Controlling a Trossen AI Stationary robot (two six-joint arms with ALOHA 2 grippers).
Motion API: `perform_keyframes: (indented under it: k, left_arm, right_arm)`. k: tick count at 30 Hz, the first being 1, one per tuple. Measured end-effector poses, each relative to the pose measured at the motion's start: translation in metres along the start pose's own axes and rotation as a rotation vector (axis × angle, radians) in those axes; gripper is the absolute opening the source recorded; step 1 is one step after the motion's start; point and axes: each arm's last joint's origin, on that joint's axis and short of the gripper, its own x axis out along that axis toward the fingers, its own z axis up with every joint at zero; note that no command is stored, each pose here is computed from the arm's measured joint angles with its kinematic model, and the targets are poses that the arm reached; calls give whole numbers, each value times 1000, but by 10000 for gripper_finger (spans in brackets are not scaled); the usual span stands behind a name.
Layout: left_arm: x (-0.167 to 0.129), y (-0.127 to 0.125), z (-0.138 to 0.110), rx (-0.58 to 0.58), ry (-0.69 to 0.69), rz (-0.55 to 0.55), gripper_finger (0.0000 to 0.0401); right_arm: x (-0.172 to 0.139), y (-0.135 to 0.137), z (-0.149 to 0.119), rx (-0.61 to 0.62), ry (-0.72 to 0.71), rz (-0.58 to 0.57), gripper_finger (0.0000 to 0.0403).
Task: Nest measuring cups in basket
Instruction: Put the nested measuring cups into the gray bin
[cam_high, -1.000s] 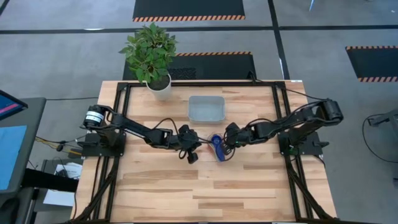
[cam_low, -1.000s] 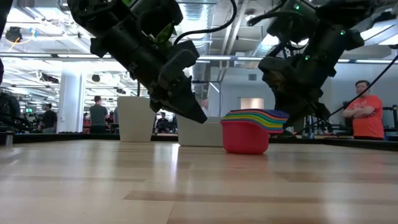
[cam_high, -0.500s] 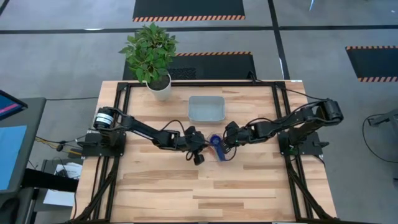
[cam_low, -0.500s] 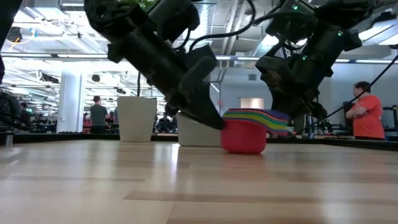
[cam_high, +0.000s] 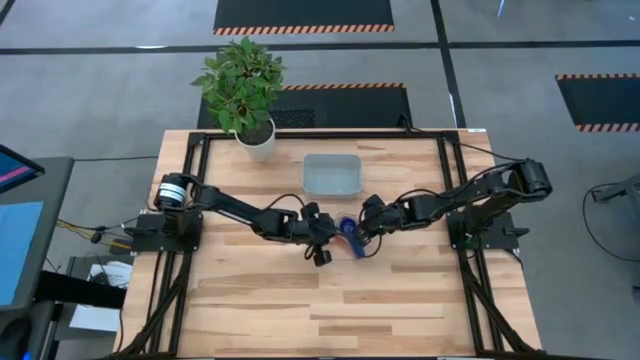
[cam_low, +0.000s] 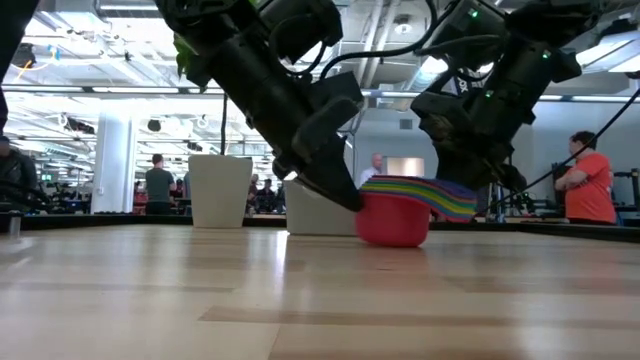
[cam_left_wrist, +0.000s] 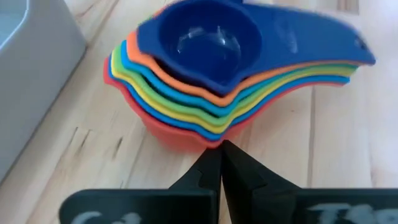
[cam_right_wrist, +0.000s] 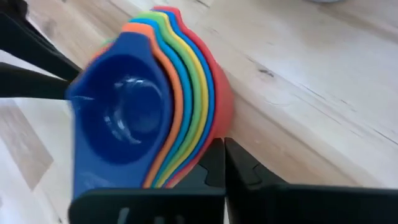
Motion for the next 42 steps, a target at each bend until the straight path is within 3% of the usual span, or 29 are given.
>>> perform_keyframes:
  k: [20, 42]
  left_arm:
    - [-2, 6, 2, 32, -5, 67, 0]
    - [-4, 10, 3, 4, 21, 38, 0]
  right_arm:
    - [0, 1, 1, -4, -14, 7, 14]
    - [-2, 5, 13, -5, -32, 9, 18]
